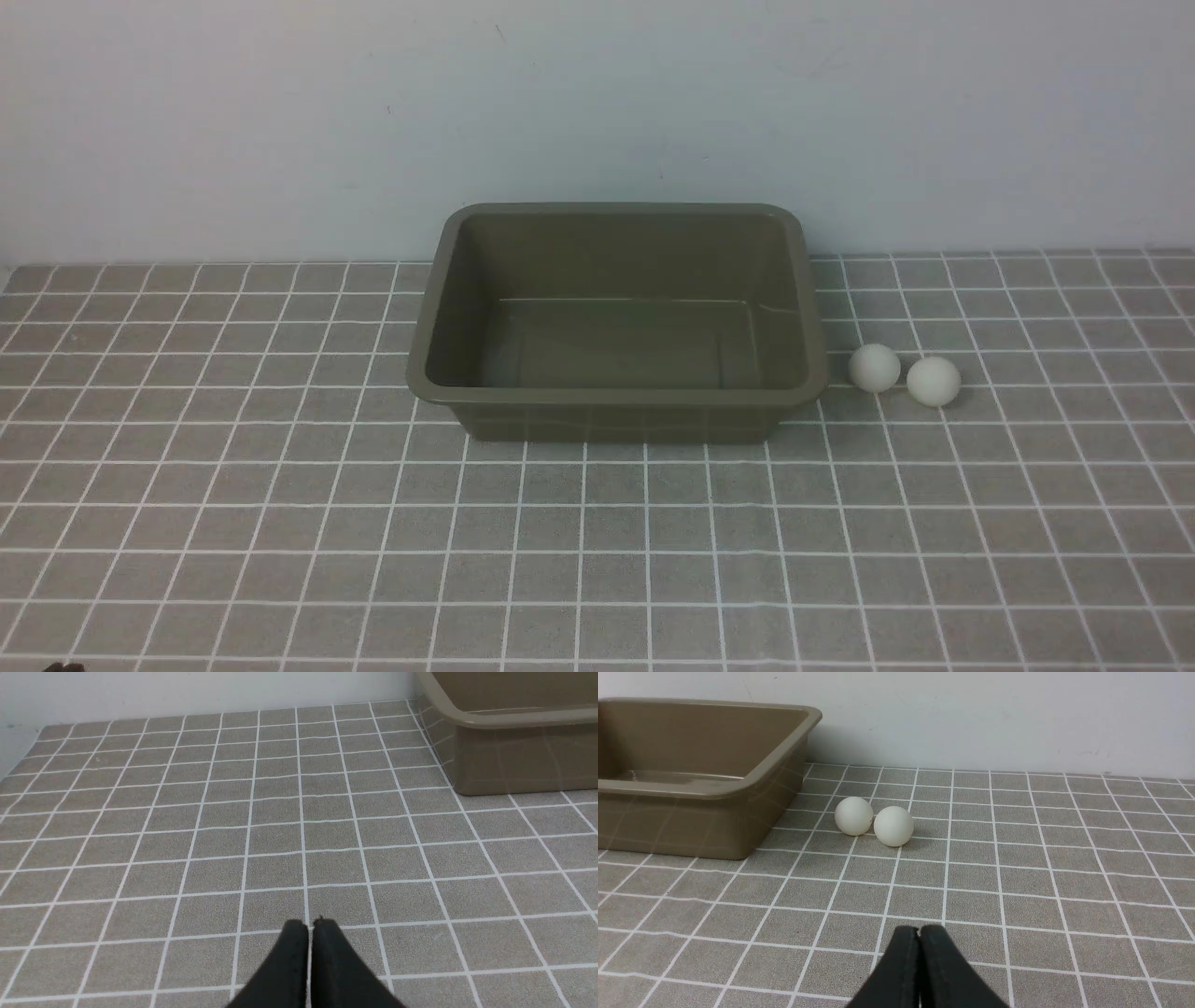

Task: Put the table tennis balls into the box on the grey coffee tablecloth.
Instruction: 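Reach for and grasp a ping pong ball on the table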

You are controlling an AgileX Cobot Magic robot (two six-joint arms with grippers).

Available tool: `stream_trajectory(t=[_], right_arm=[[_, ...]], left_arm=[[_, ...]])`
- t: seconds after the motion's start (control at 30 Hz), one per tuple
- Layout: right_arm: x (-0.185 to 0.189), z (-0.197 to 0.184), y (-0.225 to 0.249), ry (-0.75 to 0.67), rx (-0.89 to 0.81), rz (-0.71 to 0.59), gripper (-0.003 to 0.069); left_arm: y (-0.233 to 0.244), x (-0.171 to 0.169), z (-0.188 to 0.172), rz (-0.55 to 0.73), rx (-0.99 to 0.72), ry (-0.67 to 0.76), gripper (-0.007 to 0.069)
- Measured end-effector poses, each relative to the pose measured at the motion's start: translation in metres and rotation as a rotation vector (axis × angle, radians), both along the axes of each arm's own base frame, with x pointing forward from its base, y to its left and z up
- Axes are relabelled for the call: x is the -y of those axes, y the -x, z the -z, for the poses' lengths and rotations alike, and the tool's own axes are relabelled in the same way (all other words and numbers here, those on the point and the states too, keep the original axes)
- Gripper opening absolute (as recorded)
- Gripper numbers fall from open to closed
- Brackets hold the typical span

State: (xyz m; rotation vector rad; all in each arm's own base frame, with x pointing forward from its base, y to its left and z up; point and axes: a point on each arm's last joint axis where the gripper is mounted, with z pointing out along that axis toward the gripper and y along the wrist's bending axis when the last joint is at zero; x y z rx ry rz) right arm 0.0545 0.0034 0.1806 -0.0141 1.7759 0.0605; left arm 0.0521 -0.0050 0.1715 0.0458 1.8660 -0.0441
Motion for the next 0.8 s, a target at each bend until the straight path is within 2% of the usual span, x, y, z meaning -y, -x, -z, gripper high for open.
stream_trajectory(t=[0.73,0.8], right_arm=[[0.0,0.0,0.0,0.0,0.0,0.0,-0.0015],[-0.0006,-0.0015,-0.0003,-0.044,0.014,0.002,-0.0015]], left_arm=[[0.0,0.0,0.0,0.0,0.0,0.0,-0.0004],[0.0,0.0,0.0,0.0,0.0,0.0,-0.0004]])
